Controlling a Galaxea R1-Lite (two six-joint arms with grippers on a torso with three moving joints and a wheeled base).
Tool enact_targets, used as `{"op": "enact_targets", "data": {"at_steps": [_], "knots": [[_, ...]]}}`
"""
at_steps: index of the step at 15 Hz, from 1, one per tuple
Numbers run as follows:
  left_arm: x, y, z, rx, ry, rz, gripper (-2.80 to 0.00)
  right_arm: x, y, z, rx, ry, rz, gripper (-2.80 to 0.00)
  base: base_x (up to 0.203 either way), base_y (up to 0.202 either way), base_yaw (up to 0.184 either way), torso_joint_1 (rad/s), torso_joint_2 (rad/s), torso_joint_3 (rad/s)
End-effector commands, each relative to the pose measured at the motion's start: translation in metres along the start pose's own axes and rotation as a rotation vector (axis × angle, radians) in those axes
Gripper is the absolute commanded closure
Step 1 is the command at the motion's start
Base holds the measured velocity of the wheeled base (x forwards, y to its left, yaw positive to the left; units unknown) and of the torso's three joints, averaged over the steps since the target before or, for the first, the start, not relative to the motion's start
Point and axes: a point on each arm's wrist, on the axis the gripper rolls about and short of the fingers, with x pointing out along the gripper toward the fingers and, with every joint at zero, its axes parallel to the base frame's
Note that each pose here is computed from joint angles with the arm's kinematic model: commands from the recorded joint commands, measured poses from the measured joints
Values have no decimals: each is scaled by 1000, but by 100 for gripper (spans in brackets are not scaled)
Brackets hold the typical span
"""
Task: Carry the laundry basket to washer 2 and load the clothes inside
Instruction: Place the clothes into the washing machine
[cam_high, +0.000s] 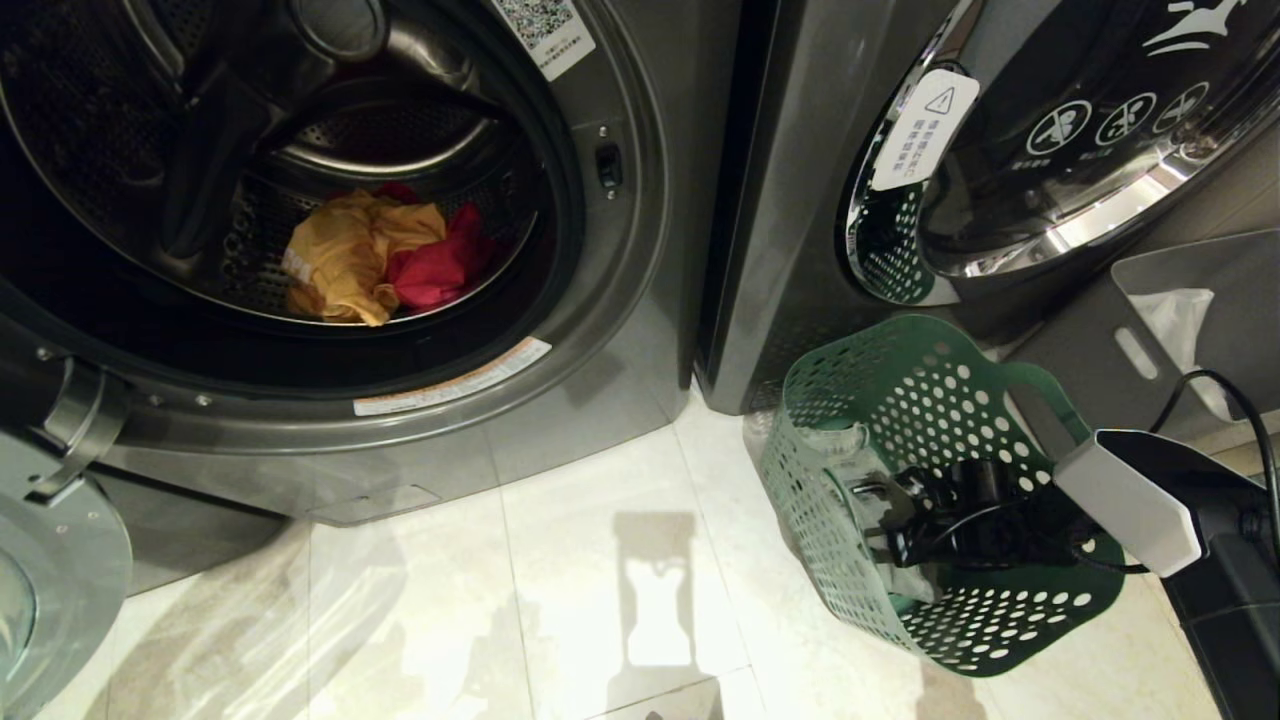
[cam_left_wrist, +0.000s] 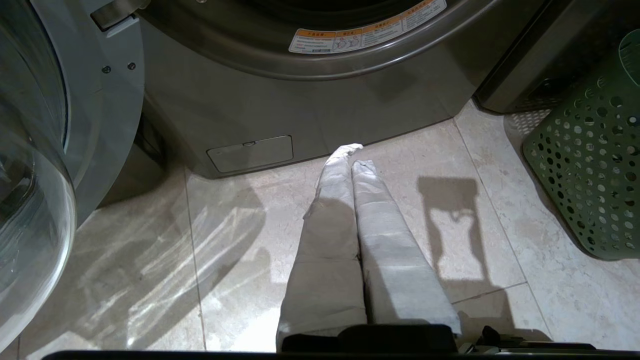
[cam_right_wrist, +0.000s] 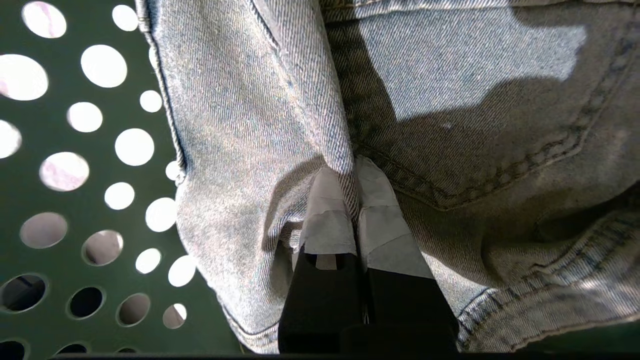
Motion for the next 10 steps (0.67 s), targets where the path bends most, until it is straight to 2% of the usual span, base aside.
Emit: {"op": "enact_targets", "data": {"at_steps": [1,6,10], "knots": [[2,0,-11,0,39,2,0,-12,3,12,-12,-21,-4,0,0,0,0,0,0,0],[2,0,-11,0,39,2,0,-66,23,47,-33,-73,-19,0,0,0,0,0,0,0],[2,0,-11,0,39,2,0,-112,44,66,-49,-110,-30,0,0,0,0,0,0,0]]}}
